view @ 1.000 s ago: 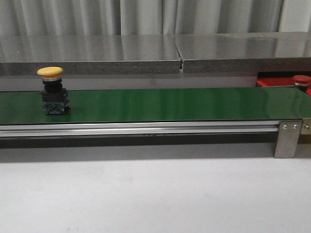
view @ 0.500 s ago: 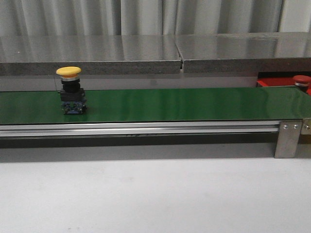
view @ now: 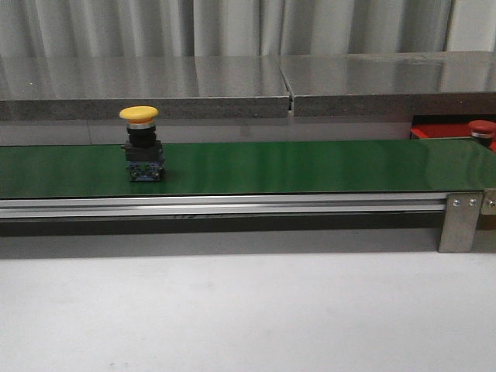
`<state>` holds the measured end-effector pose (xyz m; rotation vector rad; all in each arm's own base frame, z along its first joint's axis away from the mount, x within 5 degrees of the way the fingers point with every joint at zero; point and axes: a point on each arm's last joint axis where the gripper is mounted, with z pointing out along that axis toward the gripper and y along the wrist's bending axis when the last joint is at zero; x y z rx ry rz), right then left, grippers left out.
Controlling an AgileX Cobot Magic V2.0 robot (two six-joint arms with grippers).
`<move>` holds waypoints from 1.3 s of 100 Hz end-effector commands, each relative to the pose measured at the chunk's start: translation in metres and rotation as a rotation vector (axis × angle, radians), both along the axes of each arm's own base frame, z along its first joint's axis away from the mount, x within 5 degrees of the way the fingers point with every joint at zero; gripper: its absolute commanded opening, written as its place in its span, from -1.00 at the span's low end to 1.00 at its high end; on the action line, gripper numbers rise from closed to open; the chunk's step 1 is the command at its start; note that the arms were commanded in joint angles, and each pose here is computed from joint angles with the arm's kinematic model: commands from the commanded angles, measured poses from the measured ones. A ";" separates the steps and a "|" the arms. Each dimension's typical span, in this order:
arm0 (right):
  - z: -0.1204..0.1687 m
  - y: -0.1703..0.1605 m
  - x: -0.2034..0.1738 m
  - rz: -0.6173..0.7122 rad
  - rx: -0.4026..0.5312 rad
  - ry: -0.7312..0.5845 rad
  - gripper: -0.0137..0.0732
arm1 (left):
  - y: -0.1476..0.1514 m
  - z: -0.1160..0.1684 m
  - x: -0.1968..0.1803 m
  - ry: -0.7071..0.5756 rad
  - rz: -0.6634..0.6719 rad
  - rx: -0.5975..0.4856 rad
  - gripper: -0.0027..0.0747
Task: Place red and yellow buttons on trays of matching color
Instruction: 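Lower the red button onto the belt start and release it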
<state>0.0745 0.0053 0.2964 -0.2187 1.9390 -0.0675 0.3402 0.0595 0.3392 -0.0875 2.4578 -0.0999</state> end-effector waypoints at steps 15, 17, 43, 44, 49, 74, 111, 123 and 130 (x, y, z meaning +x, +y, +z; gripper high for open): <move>0.014 -0.001 0.002 -0.005 -0.002 -0.088 -0.84 | -0.042 0.031 -0.028 -0.189 -0.089 0.017 -0.98; 0.014 -0.001 0.002 -0.005 -0.002 -0.088 -0.84 | -0.045 0.031 -0.031 -0.195 -0.096 0.017 -0.98; 0.014 -0.001 0.002 -0.005 -0.002 -0.088 -0.84 | -0.074 0.041 -0.079 -0.277 -0.181 0.017 -0.98; 0.014 -0.001 0.002 -0.005 -0.002 -0.088 -0.84 | -0.075 0.039 -0.081 -0.277 -0.184 0.015 -0.98; 0.014 -0.001 0.002 -0.005 -0.002 -0.088 -0.84 | -0.078 0.040 -0.093 -0.297 -0.195 0.012 -0.98; 0.014 -0.001 0.002 -0.005 -0.002 -0.088 -0.84 | -0.088 0.034 -0.153 -0.379 -0.227 -0.029 -0.98; 0.014 -0.001 0.002 -0.005 -0.002 -0.088 -0.84 | -0.084 0.014 -0.226 -0.490 -0.234 -0.029 -0.98; 0.014 -0.001 0.002 -0.005 -0.002 -0.089 -0.84 | -0.084 0.006 -0.239 -0.508 -0.234 -0.033 -0.98; 0.014 -0.001 0.002 -0.005 -0.002 -0.089 -0.84 | -0.084 0.004 -0.244 -0.517 -0.234 -0.046 -0.98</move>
